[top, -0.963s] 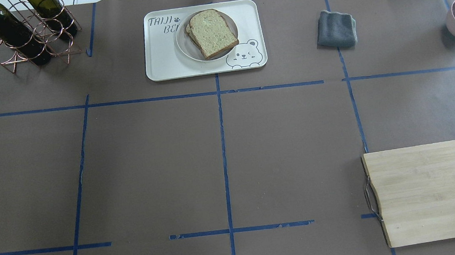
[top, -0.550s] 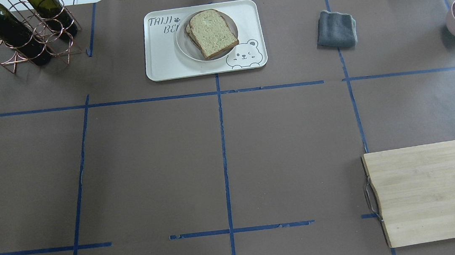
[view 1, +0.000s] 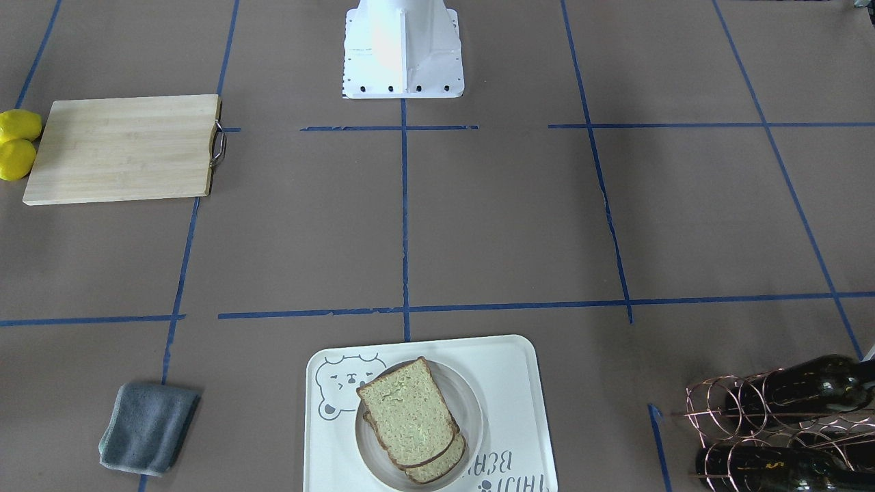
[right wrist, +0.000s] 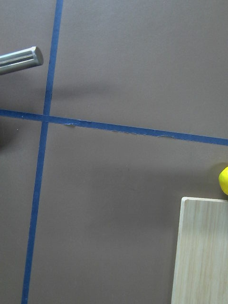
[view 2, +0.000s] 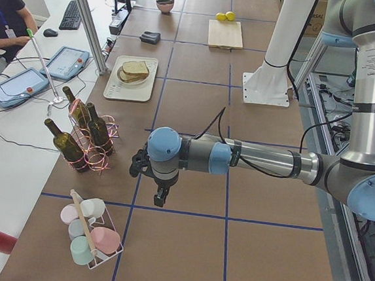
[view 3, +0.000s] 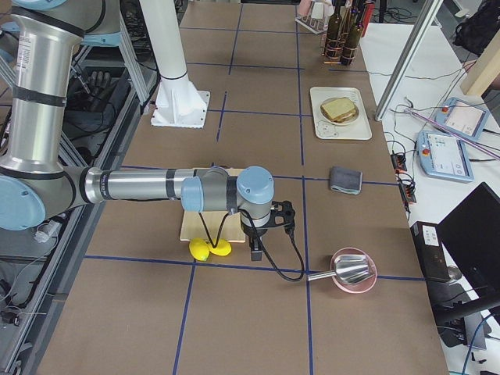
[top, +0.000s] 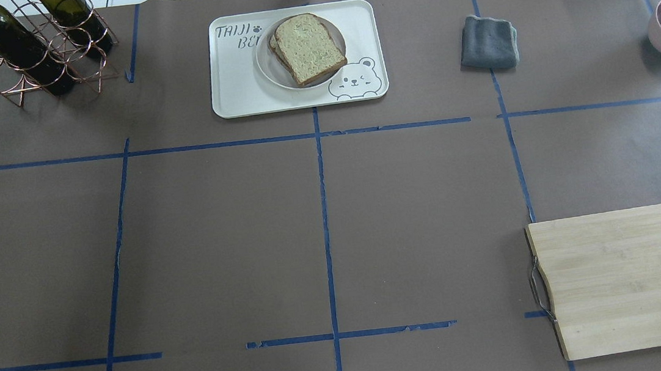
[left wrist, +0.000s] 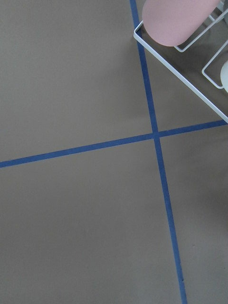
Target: Make sandwich and place on tray
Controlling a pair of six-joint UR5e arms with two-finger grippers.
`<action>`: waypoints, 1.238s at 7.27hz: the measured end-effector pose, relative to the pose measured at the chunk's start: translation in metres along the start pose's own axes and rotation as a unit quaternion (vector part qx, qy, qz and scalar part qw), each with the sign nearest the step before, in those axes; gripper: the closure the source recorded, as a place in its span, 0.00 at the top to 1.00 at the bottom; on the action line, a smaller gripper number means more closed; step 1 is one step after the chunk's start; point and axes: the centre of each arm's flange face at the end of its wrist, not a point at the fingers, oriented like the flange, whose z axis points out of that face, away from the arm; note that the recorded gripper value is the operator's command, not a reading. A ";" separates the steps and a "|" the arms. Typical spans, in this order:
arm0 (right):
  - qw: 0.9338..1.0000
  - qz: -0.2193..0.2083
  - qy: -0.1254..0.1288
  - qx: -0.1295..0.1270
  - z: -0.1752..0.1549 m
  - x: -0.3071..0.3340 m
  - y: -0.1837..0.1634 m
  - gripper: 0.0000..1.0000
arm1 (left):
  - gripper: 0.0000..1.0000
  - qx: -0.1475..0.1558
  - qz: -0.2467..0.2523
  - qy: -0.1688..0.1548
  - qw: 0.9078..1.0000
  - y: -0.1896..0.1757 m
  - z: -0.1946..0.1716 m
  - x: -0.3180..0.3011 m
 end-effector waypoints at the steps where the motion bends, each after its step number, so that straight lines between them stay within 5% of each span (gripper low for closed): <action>1: 1.000 0.004 0.000 -0.004 0.004 0.003 0.001 1.00 | 1.00 -0.002 -0.001 -0.009 1.000 -0.002 0.002 -0.005; 9: 0.999 0.040 0.001 -0.025 0.024 0.002 -0.001 1.00 | 1.00 -0.010 -0.008 -0.020 1.000 0.001 -0.001 -0.004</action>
